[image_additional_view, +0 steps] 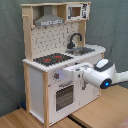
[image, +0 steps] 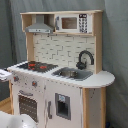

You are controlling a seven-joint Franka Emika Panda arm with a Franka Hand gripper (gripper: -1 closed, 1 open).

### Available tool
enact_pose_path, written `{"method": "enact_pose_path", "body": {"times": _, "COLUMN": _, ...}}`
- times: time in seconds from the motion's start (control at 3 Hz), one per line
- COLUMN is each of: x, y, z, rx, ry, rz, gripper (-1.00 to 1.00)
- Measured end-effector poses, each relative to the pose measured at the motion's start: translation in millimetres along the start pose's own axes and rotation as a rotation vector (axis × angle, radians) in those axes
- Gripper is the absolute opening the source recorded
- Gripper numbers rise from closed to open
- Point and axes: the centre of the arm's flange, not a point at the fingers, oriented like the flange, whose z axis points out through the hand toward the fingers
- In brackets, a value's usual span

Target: Play with the kitchen

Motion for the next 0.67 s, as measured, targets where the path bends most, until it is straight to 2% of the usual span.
{"method": "enact_pose_path", "body": {"times": 0.67, "x": -53.9, "y": 13.5, "z": -10.0, "rx": 0.015, "ry": -0.048, "rz": -0.014, "gripper": 1.0}}
